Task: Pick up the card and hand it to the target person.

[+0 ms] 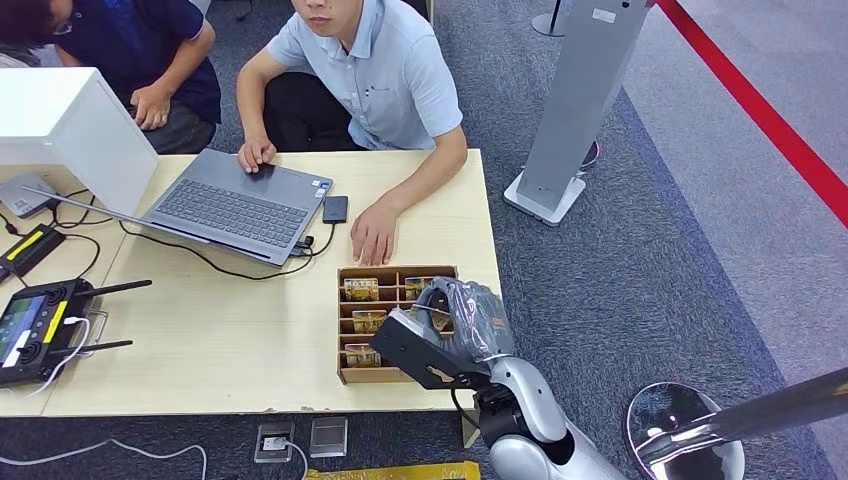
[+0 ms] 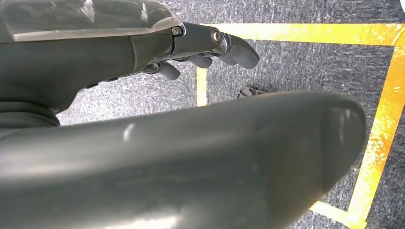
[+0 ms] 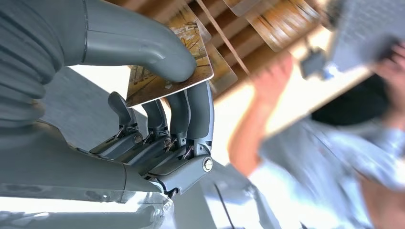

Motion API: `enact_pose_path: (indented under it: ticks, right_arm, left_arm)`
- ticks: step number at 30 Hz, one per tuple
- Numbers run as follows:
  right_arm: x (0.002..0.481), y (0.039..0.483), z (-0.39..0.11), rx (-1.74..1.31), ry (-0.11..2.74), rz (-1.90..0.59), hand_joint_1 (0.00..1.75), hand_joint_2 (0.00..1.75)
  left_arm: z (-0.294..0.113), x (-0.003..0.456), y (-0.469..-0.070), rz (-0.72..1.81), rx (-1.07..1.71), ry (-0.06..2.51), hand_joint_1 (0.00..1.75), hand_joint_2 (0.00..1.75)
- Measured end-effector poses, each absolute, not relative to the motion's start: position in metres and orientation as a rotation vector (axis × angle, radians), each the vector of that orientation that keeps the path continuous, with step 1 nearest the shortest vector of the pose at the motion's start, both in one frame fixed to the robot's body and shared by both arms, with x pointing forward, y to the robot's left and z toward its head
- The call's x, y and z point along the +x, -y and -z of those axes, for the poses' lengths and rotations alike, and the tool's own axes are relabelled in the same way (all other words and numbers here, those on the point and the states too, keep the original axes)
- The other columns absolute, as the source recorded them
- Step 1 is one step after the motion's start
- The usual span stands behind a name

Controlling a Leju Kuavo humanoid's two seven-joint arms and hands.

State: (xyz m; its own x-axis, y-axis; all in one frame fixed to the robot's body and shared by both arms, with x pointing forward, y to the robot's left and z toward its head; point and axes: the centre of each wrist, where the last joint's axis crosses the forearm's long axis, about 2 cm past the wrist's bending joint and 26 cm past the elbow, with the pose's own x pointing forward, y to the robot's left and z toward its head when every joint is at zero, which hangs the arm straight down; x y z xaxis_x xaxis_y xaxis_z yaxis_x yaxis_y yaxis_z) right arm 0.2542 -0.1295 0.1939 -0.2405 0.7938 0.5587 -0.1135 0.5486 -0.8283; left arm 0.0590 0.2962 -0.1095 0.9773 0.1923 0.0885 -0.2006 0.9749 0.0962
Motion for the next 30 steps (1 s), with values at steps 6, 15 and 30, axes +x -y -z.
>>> enact_pose_path:
  ticks: [6, 15, 30]
  right_arm:
    - [0.274, 0.127, -0.235, -0.592, 1.77, -0.958, 1.4, 1.75]
    - [0.316, 0.1, -0.268, -0.544, 1.959, -1.032, 1.4, 1.75]
    - [0.391, 0.04, -0.24, -0.642, 1.78, -1.333, 0.7, 1.75]
  left_arm:
    - [0.109, 0.06, -0.296, -0.18, 0.094, 0.09, 0.0, 0.0]
    - [0.109, 0.064, -0.295, -0.152, 0.077, 0.106, 0.0, 0.0]
    - [0.108, 0.071, -0.293, -0.128, 0.033, 0.128, 0.0, 0.0]
